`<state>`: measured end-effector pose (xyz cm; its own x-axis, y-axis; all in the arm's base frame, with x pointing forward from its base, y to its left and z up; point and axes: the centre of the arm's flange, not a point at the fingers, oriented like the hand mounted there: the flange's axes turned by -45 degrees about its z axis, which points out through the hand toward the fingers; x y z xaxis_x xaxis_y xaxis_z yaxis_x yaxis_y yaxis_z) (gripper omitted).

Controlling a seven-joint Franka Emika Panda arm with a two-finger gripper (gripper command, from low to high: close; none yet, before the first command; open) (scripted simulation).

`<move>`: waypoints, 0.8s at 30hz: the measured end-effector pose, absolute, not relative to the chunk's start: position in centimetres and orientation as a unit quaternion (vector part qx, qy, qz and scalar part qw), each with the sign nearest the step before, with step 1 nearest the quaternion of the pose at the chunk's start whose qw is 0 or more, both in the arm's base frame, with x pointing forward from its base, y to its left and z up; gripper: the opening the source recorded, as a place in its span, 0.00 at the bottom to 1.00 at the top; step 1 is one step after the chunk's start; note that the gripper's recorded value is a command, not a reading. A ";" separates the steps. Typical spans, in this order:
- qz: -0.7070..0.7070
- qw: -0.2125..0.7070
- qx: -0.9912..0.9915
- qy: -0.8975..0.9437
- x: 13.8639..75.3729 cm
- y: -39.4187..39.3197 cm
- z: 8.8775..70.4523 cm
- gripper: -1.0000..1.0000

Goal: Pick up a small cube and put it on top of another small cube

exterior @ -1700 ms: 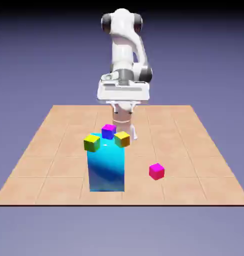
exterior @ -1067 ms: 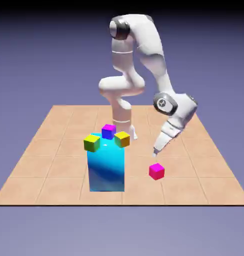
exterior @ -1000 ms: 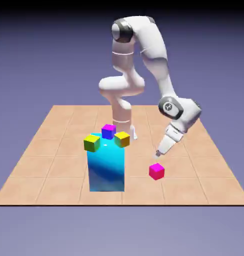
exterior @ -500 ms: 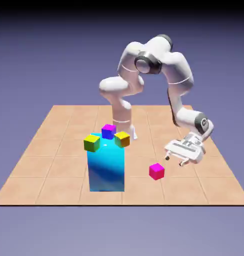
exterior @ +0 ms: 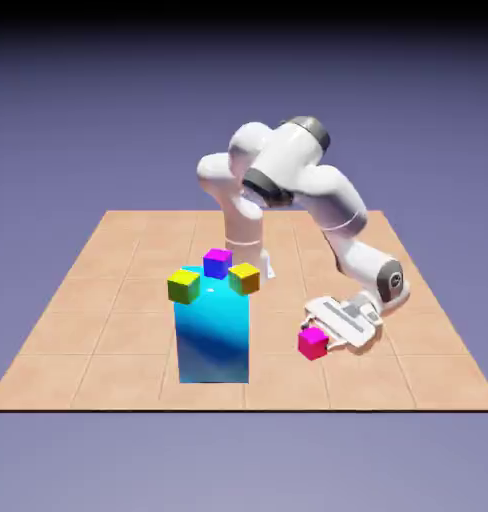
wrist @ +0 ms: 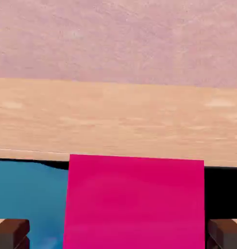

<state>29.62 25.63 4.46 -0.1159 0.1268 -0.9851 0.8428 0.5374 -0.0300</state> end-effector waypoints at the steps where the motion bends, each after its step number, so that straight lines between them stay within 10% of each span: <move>1: -0.317 0.559 0.364 0.674 29.9 25.4 4.5 0.50; 2: -0.314 0.558 0.370 0.673 30.2 25.3 4.5 0.50; 3: -0.312 0.558 0.375 0.671 30.5 25.1 4.6 0.00; 24: -0.288 0.600 0.446 0.599 33.4 26.0 11.5 0.00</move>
<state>33.44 26.03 11.51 0.1167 0.1884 -0.9751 0.8794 0.4367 0.1896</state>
